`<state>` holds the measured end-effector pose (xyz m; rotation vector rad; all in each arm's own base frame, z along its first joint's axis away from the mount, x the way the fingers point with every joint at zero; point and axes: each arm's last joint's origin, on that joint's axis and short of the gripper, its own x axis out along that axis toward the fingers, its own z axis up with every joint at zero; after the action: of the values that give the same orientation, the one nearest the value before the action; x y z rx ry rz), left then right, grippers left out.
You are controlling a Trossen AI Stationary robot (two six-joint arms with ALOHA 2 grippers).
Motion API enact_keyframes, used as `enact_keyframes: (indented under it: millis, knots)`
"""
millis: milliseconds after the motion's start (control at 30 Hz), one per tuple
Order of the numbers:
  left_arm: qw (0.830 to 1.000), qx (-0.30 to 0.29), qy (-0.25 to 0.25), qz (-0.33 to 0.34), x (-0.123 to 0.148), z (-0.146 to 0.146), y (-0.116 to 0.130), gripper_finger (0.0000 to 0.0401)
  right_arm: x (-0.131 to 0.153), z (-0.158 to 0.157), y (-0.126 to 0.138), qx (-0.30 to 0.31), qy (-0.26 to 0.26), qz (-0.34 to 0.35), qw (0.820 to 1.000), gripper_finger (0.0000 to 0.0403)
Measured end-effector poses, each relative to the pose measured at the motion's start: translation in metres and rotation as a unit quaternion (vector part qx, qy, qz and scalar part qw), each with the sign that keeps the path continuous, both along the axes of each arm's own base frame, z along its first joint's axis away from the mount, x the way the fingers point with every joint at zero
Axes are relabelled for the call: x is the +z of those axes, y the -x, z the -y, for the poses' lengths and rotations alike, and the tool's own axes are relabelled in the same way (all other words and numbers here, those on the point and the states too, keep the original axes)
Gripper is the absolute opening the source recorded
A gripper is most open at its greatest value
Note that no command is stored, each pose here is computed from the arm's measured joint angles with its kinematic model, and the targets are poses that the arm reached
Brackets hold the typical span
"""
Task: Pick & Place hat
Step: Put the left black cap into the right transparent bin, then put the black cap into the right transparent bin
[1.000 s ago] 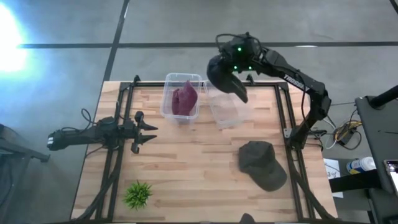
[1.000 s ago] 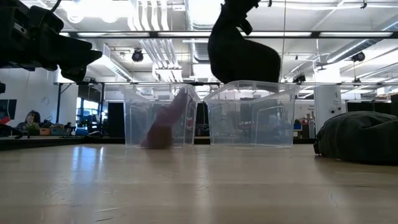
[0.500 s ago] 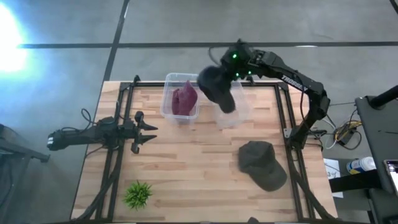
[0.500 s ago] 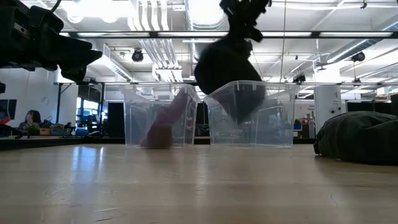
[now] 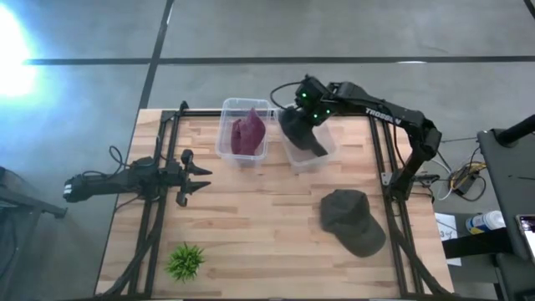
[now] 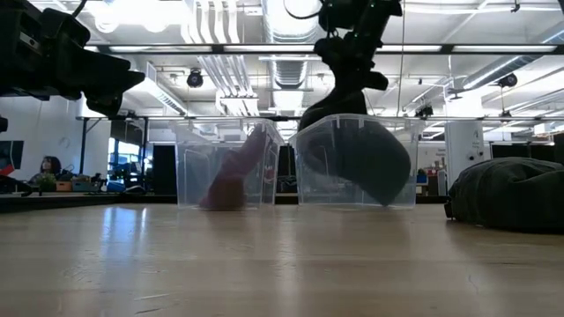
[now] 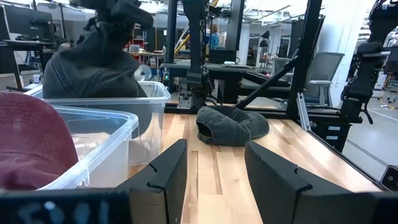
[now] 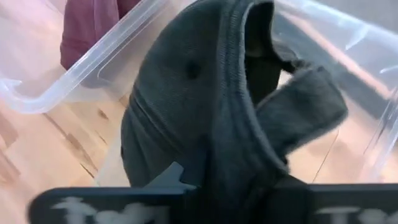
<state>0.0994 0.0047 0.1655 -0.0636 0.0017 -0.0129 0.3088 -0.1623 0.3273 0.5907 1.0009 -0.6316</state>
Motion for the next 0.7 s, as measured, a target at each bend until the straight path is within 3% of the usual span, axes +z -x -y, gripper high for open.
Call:
enact_keyframes:
  millis: [200,400,567,700]
  knots:
    - [1.000,0.000,0.000,0.000,0.000,0.000,0.000,0.0155,0.004,-0.010,-0.001,0.013,-0.027,0.010,0.999,0.0136]
    - [1.000,0.000,0.000,0.000,0.000,0.000,0.000,0.0155,0.037,-0.042,0.008,0.080,0.007,0.042,0.996,0.0225]
    - [1.000,0.000,0.000,0.000,0.000,0.000,0.000,0.0155,0.058,-0.087,0.028,0.124,-0.002,0.044,0.991,0.0258]
    - [1.000,0.000,0.000,0.000,0.000,0.000,0.000,0.0155,0.049,-0.131,0.046,0.137,-0.038,-0.040,0.989,0.0262]
